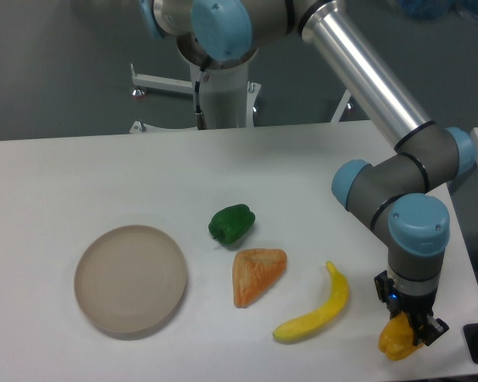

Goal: Place the yellow pepper on the plate
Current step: 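Hold the yellow pepper in the gripper and lift it slightly, then carry the held yellow pepper across the table toward the beige plate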

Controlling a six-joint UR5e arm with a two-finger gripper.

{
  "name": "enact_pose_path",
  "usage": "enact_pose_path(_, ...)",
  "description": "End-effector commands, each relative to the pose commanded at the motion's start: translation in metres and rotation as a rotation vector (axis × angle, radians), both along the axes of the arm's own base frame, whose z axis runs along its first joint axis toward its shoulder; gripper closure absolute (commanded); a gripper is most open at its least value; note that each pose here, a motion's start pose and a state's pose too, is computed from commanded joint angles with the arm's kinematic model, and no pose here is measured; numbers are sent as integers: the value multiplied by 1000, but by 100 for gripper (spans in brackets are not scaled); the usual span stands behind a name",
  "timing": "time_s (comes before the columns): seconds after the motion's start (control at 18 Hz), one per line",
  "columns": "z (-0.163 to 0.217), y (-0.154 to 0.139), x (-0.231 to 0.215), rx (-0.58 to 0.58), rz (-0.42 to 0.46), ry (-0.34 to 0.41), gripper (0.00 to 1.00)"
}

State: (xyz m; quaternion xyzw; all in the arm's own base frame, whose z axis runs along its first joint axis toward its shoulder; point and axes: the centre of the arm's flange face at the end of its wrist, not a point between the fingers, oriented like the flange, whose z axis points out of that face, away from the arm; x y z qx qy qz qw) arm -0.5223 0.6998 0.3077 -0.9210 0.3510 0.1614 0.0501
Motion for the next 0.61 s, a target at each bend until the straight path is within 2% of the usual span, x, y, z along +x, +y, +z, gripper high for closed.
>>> enact_pose_path(0.39, 9, 4, 13, -3, -4, 5, 57)
enact_pose_path(0.61, 26, -10, 43, 1, 59, -42, 57)
